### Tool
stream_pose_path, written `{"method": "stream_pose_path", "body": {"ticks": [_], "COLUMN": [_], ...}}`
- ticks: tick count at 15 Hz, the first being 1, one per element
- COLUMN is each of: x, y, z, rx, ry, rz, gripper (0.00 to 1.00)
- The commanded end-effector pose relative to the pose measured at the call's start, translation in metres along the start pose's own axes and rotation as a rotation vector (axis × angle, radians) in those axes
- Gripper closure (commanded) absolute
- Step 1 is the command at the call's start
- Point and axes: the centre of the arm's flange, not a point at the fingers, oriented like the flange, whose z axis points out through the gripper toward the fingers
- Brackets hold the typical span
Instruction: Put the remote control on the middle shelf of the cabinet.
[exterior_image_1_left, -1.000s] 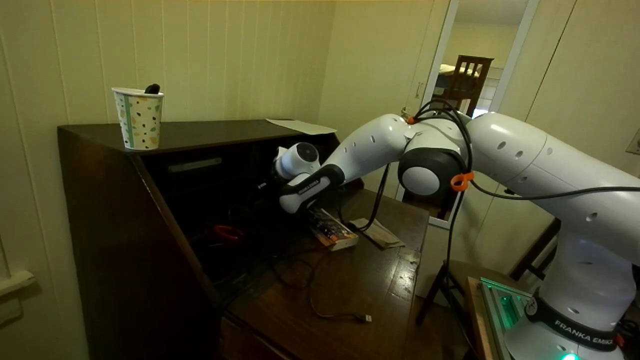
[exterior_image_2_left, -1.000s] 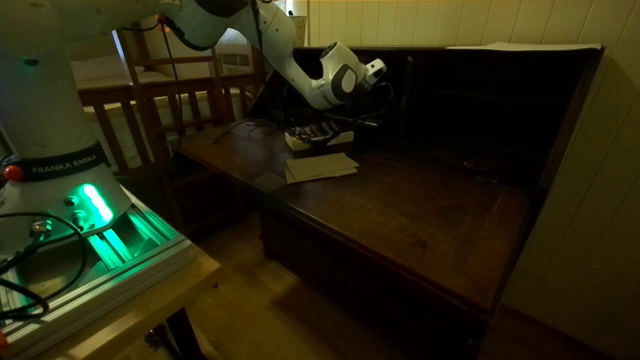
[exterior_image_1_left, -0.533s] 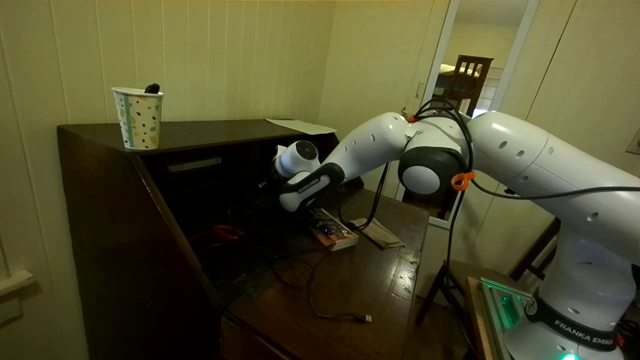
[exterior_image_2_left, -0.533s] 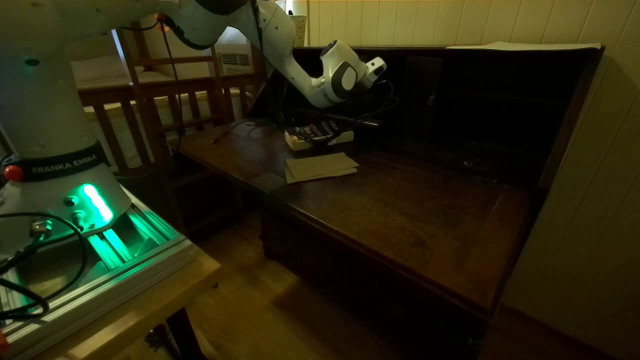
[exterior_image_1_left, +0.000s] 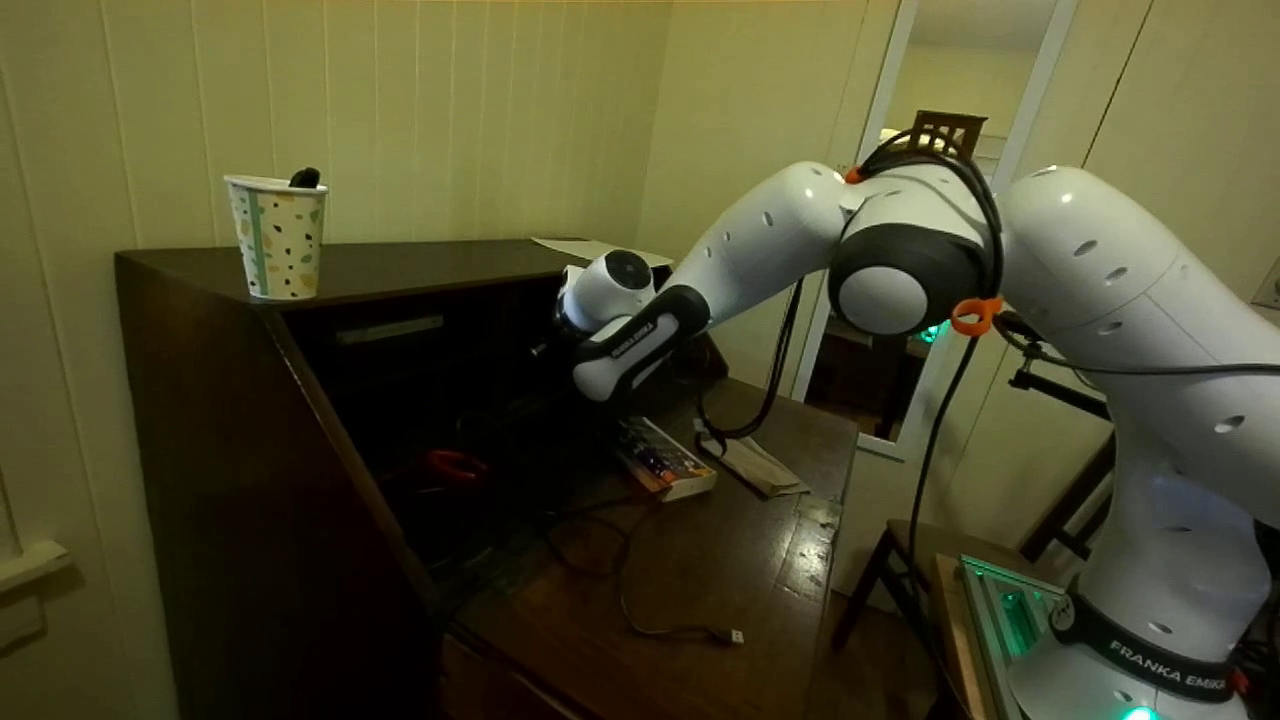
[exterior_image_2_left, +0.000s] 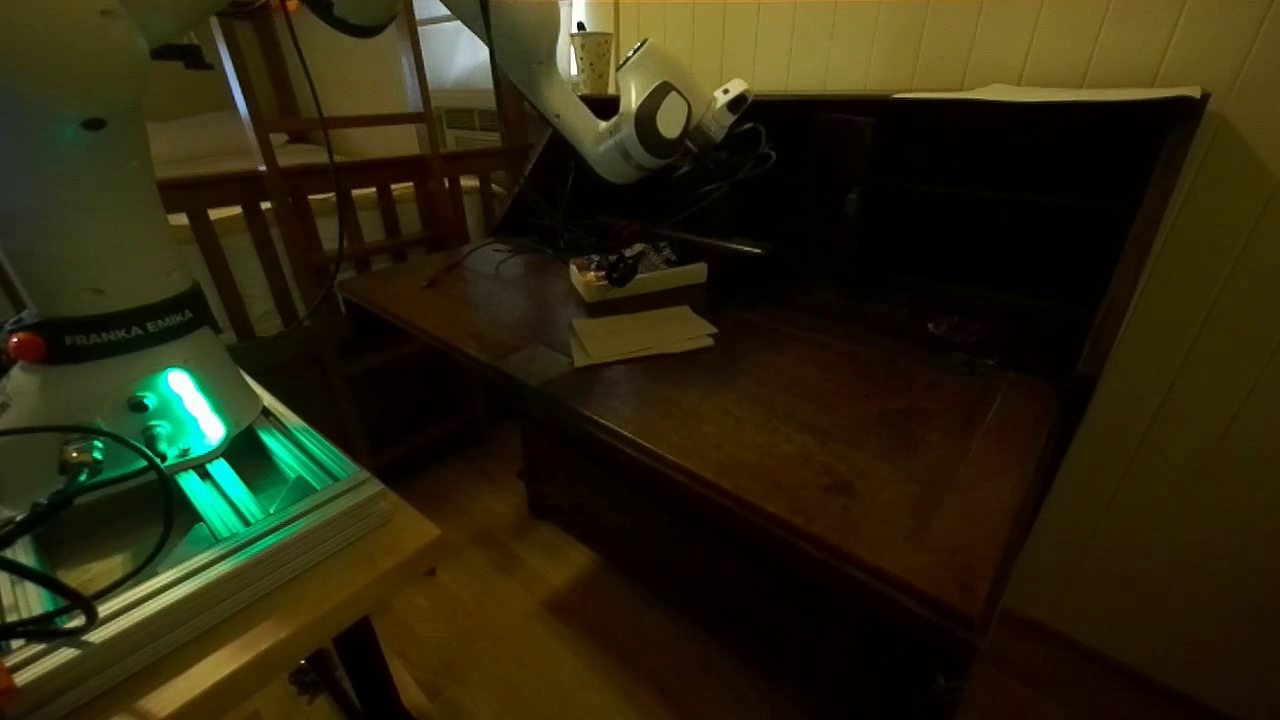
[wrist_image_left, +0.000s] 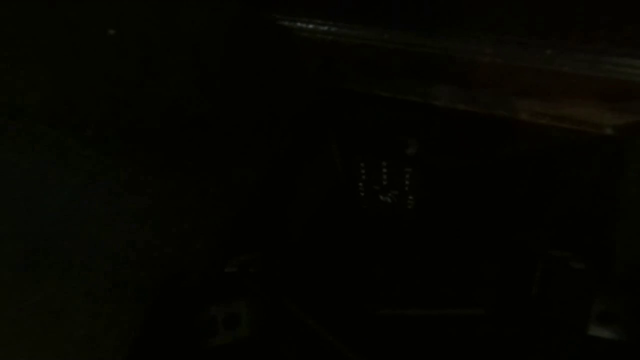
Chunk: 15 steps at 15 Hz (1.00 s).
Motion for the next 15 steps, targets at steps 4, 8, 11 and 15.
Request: {"method": "stream_pose_path", "body": {"ticks": [4, 8, 11, 15], "x": [-0.019, -0.033, -0.049, -0.064], "y": [0.021, 0.063, 0.094, 0.136], "z": [-0.118, -0.17, -0.212, -0.243], "rx": [-0.084, -0.191, -0.161, -0.108], "ry": [-0.157, -0.208, -0.216, -0.236], "rz": [-0.021, -0.038, -0.064, -0.098], "gripper": [0.0, 0.0, 0.0, 0.0]}}
